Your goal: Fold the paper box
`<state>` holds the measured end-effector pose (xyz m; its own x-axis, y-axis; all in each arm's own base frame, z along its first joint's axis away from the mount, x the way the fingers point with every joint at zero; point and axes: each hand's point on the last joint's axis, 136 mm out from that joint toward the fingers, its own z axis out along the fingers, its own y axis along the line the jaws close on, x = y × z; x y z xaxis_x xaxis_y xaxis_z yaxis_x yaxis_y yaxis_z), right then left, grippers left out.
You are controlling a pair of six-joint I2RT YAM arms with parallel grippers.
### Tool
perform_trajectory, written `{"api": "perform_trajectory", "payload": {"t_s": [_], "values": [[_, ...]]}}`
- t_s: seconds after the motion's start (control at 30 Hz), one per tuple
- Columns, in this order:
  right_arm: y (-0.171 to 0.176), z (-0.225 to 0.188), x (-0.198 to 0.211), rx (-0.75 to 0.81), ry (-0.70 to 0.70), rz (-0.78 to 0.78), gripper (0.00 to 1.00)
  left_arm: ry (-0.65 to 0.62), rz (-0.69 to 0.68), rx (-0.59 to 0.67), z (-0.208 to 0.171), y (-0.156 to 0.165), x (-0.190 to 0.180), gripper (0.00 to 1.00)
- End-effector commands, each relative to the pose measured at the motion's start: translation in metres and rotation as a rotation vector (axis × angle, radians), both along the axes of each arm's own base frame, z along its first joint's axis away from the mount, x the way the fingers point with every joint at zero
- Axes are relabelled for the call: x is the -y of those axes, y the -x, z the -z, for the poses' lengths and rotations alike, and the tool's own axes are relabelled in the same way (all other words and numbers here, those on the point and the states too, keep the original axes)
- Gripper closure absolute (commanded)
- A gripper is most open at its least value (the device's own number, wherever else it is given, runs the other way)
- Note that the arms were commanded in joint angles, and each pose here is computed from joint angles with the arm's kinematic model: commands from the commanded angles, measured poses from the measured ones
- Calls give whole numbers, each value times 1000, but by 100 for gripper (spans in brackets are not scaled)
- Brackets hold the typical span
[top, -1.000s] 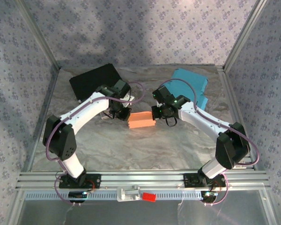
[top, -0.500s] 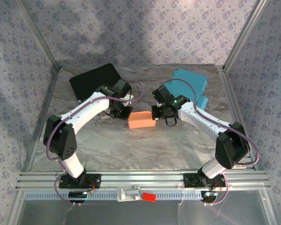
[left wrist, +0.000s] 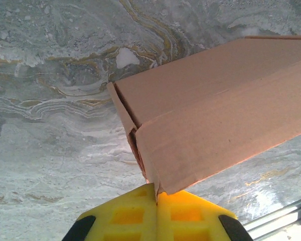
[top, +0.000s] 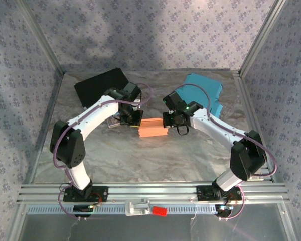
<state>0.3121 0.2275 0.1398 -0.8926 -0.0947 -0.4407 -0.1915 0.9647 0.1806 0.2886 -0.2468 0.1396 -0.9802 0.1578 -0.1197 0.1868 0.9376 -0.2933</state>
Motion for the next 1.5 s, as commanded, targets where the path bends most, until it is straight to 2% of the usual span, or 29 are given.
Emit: {"api": "perform_trajectory", "payload": {"t_s": [0.0,0.37,0.97,1.03,1.17,1.3,1.47], "values": [[3,0,-4,-22,9,0,100,60,-26,-46,-9,1,12,100],[1,0,-5,-21,9,1,100,91,-41,-89,-6,-1,11,100],[3,-4,-1,-17,5,13,100,87,-12,-24,16,4,2,100],[6,-13,1,-26,-19,44,90,85,-13,-25,16,5,1,100],[15,-36,4,-80,-140,159,64,83,-13,-25,15,5,1,100],[18,-55,5,-142,-322,293,49,81,-10,-26,15,5,2,100],[8,-61,11,-230,-640,579,38,76,-12,-22,15,5,2,100]]}}
